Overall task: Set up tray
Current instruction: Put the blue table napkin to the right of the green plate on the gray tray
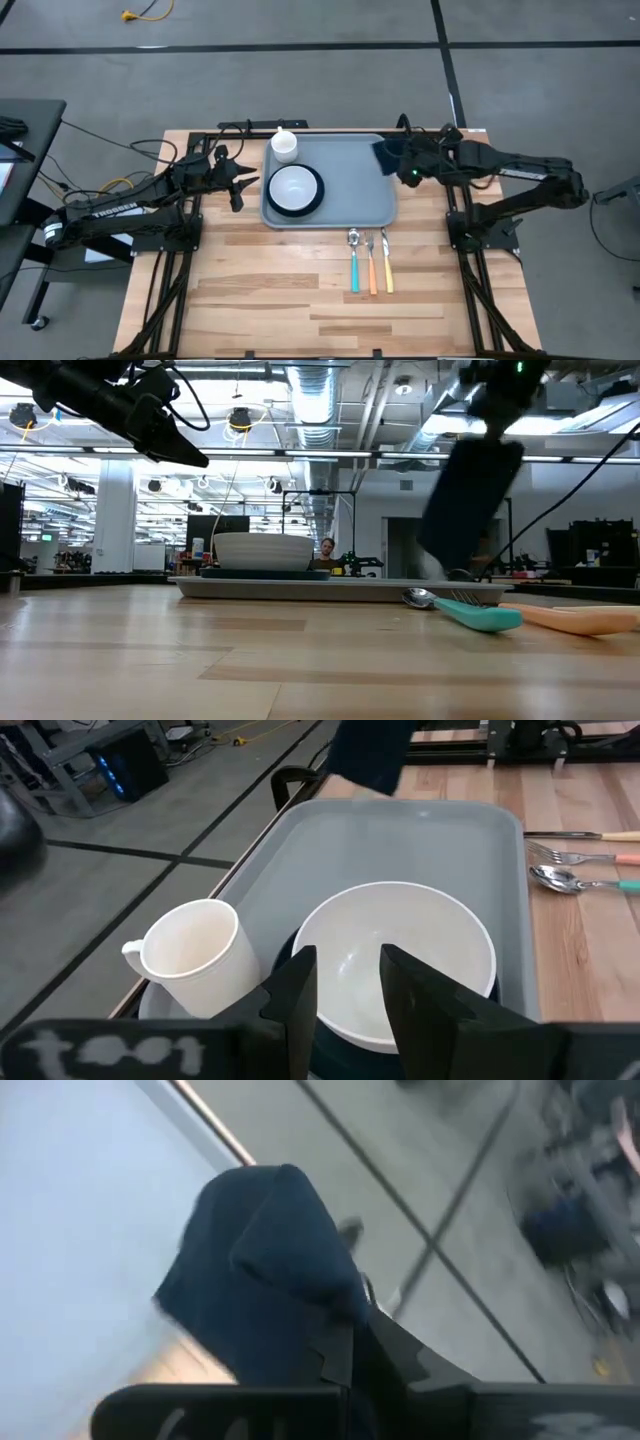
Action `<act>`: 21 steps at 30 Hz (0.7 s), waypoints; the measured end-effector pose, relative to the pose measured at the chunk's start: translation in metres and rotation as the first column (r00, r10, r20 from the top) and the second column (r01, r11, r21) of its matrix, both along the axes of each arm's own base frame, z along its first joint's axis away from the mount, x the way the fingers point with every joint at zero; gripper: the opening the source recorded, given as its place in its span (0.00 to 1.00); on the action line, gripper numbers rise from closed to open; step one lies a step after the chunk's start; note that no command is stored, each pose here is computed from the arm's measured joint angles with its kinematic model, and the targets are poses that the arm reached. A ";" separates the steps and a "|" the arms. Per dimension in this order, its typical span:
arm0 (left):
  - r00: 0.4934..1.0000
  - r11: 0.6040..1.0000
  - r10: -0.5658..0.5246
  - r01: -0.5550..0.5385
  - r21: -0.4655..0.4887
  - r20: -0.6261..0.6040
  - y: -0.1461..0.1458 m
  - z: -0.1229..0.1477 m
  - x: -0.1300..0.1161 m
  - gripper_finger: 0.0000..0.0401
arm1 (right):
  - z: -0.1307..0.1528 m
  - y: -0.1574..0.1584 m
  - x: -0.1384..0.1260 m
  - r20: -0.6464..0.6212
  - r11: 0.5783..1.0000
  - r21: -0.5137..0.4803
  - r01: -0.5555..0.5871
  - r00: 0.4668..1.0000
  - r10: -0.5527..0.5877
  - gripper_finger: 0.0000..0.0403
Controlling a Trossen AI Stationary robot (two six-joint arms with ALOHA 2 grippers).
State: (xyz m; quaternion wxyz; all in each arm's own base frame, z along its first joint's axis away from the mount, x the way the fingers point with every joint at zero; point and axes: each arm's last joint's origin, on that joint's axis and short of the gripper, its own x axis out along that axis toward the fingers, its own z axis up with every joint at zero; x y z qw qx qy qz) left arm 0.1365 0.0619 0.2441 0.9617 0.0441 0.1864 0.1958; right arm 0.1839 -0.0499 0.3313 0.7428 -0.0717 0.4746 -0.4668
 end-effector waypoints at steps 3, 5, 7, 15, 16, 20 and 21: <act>1.000 1.000 0.001 -0.001 -0.001 0.000 0.000 0.000 0.000 0.26 | 0.020 0.016 0.006 0.063 0.997 -0.038 -0.074 0.995 0.076 0.00; 1.000 1.000 0.000 0.000 -0.001 0.000 0.000 0.000 0.000 0.26 | 0.031 0.025 0.012 0.105 0.992 -0.057 -0.116 0.987 0.121 0.00; 1.000 1.000 0.001 -0.001 -0.001 0.001 0.000 0.000 0.000 0.26 | 0.042 0.033 0.019 0.134 0.985 -0.077 -0.157 0.977 0.166 0.00; 1.000 1.000 0.002 -0.002 -0.012 0.004 0.000 0.000 0.000 0.26 | 0.053 0.034 0.062 0.072 0.972 -0.103 -0.211 0.973 0.218 0.00; 1.000 1.000 0.003 -0.003 -0.012 0.004 0.000 0.000 0.000 0.26 | 0.050 0.028 0.070 0.039 0.974 -0.104 -0.200 0.978 0.205 0.00; 1.000 1.000 0.003 -0.003 -0.016 -0.004 0.000 -0.001 0.000 0.26 | 0.033 -0.008 0.095 -0.088 0.984 -0.102 -0.144 0.987 0.135 0.00; 1.000 1.000 0.003 -0.003 -0.016 -0.006 0.000 -0.001 0.000 0.26 | 0.029 -0.020 0.101 -0.122 0.986 -0.105 -0.131 0.986 0.118 0.00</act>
